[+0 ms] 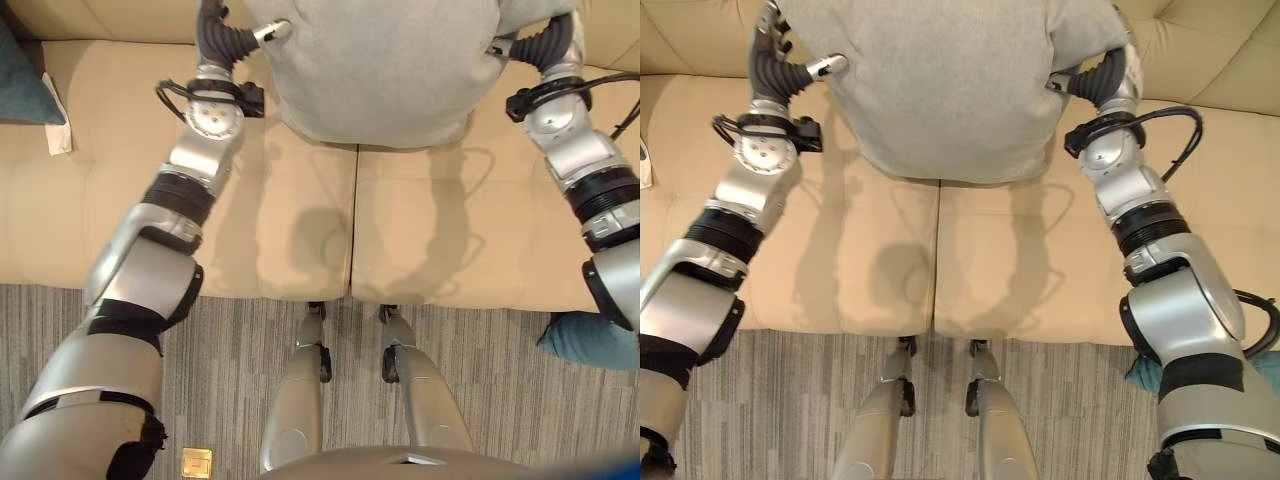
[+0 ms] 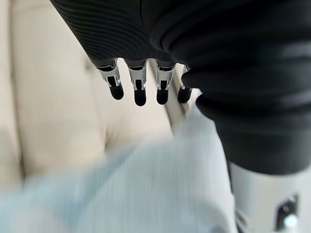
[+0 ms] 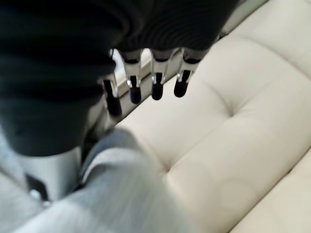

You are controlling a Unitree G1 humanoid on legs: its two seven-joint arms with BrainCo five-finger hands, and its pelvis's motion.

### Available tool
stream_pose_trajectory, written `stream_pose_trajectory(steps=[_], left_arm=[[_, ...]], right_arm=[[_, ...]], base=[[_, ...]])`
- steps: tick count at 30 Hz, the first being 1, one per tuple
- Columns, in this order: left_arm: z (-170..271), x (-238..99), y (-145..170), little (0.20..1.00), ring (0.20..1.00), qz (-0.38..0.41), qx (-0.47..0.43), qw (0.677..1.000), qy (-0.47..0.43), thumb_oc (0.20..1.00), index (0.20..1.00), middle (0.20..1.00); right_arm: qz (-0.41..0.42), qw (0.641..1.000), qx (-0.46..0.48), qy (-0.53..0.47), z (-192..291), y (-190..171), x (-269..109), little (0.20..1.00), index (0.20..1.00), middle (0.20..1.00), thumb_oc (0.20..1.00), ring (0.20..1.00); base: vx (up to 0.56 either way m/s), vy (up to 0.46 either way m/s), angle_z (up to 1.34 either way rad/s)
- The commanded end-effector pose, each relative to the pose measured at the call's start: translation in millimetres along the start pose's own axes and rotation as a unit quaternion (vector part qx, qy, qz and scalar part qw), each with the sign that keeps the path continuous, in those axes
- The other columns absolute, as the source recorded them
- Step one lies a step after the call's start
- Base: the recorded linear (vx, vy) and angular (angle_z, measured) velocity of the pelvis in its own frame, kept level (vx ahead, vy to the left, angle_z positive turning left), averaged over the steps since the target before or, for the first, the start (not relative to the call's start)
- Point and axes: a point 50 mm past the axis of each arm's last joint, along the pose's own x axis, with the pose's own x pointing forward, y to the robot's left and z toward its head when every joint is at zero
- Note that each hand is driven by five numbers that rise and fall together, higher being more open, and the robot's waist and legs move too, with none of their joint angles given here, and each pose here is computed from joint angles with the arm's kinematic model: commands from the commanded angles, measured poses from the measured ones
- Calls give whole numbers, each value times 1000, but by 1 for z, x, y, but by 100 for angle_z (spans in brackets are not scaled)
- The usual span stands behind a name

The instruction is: Pick up all the scattered cushions and arrange them neatly on the sofa.

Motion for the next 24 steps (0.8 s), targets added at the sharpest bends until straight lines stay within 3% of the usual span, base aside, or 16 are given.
stream_pose_trajectory(steps=[1,6,11,14,15,18,19,24], left_arm=[[11,10,21,1000,1000,33,1,999,-16,1000,1000,1000],[-10,2,56,1000,1000,71,21,997,16,1000,1000,1000],[-21,-14,64,1000,1000,52,37,998,9,1000,1000,1000],[-66,-79,66,1000,1000,-10,23,999,41,1000,1000,1000],[-103,-136,68,1000,1000,-40,12,993,112,1000,1000,1000],[-113,-151,70,1000,1000,-45,18,990,136,1000,1000,1000],[-145,-205,72,1000,1000,-66,24,971,227,1000,1000,1000],[-192,-300,86,1000,1000,-97,73,908,400,1000,1000,1000]], right_arm=[[-21,1000,-11,8,-5,-13,4,1000,1000,1000,1000,1000],[-71,996,-14,50,-34,-45,1,1000,1000,1000,1000,1000],[-71,995,-12,72,-61,-56,-14,1000,1000,1000,1000,1000],[17,993,-32,117,-119,-43,-78,1000,1000,1000,1000,1000],[77,985,-30,149,-147,-29,-128,1000,1000,1000,1000,1000],[91,981,-31,167,-156,-27,-143,1000,1000,1000,1000,1000],[144,967,-37,208,-176,-20,-187,1000,1000,1000,1000,1000],[206,931,-33,301,-207,-7,-255,1000,1000,1000,1000,1000]], base=[[0,0,0],[0,0,1],[9,-2,1],[132,-38,0],[106,-27,-5],[76,-17,-3],[45,-29,1],[-2,-1,-1]])
